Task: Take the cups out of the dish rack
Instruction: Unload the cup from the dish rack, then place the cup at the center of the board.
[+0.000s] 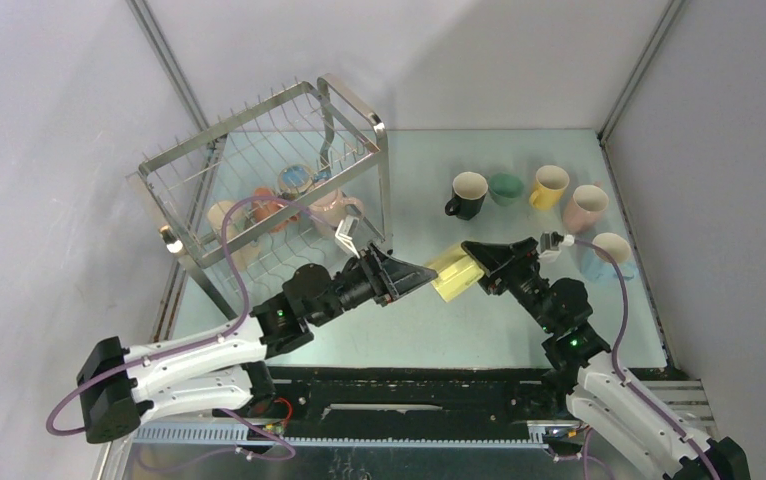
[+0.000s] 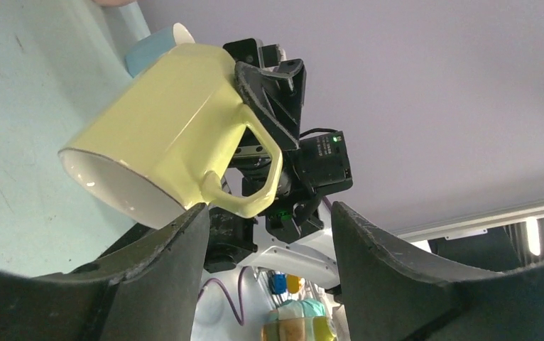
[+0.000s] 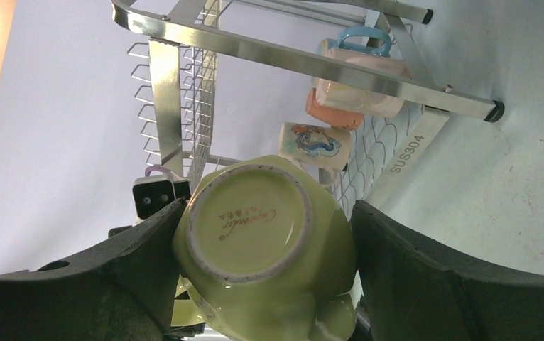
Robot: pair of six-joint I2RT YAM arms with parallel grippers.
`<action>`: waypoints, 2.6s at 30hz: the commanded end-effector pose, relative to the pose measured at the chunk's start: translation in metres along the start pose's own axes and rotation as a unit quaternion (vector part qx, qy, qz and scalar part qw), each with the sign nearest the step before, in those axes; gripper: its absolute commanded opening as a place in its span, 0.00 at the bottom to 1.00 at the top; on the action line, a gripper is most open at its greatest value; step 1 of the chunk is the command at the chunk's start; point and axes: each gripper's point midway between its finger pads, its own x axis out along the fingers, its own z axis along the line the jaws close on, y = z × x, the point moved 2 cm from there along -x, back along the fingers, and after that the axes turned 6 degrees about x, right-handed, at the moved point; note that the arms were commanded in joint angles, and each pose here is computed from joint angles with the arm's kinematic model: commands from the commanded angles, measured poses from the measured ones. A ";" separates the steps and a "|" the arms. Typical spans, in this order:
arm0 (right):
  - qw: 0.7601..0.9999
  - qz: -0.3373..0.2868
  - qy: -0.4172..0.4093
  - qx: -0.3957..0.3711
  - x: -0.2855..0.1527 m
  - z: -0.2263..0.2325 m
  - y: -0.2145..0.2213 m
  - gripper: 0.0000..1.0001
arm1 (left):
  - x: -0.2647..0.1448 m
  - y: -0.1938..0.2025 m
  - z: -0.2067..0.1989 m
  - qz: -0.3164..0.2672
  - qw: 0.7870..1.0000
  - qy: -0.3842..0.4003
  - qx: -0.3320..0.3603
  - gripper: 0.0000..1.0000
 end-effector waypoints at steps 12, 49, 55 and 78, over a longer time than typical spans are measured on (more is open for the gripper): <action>0.994 -0.017 -0.104 0.003 -0.010 0.046 -0.011 0.28 | 0.001 -0.010 0.003 -0.014 0.996 -0.031 -0.079 0.66; 0.991 -0.022 -0.133 -0.001 -0.018 0.043 -0.014 0.28 | 0.026 -0.006 0.015 -0.004 0.978 -0.023 -0.207 0.63; 0.990 -0.016 -0.137 -0.004 -0.019 0.043 -0.012 0.28 | 0.030 -0.010 0.011 -0.012 0.975 -0.007 -0.221 0.61; 0.981 -0.002 -0.193 -0.020 -0.031 0.044 -0.004 0.28 | 0.053 -0.019 -0.025 -0.019 0.955 0.088 -0.284 0.24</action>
